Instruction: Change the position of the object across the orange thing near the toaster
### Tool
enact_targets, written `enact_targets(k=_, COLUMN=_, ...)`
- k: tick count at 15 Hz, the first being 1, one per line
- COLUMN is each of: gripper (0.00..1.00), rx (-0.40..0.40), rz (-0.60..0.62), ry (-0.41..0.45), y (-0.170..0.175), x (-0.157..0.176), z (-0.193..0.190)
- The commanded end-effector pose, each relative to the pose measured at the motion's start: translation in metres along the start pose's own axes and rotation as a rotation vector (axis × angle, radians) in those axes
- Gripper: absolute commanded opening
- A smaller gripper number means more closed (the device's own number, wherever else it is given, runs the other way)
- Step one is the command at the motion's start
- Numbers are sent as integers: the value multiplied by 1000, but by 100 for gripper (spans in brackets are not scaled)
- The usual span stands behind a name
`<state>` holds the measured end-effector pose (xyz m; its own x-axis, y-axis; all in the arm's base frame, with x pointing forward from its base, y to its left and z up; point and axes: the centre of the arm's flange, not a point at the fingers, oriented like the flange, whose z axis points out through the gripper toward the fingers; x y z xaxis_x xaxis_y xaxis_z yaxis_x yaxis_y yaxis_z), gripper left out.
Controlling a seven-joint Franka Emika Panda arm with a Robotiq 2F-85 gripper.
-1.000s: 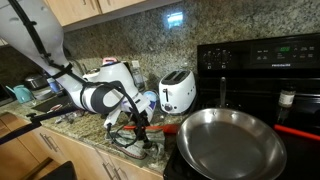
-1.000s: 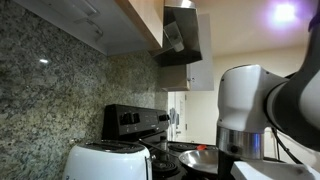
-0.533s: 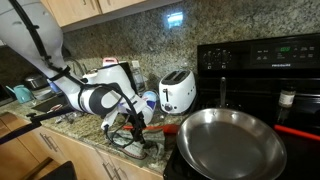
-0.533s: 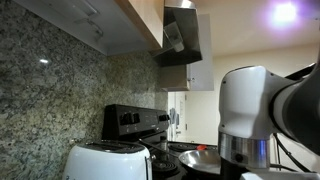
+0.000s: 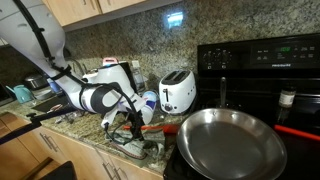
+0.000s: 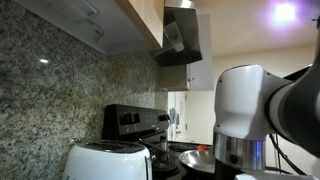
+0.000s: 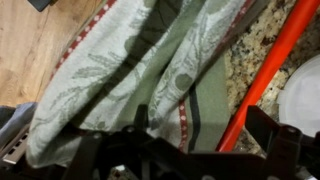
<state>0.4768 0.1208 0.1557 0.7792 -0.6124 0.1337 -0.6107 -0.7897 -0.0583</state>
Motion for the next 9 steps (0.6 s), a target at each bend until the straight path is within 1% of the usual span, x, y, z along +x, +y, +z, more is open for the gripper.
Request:
enact_targets(k=1, gripper=100, rx=20, rz=14, ry=4, y=-7, x=12, z=7)
enact_targets(k=6, gripper=100, rx=-6, rz=35, ry=-1, y=-10, x=30, z=19)
enact_targets(k=9, gripper=100, rx=-19, rz=38, ry=3, y=-11, x=33, z=25)
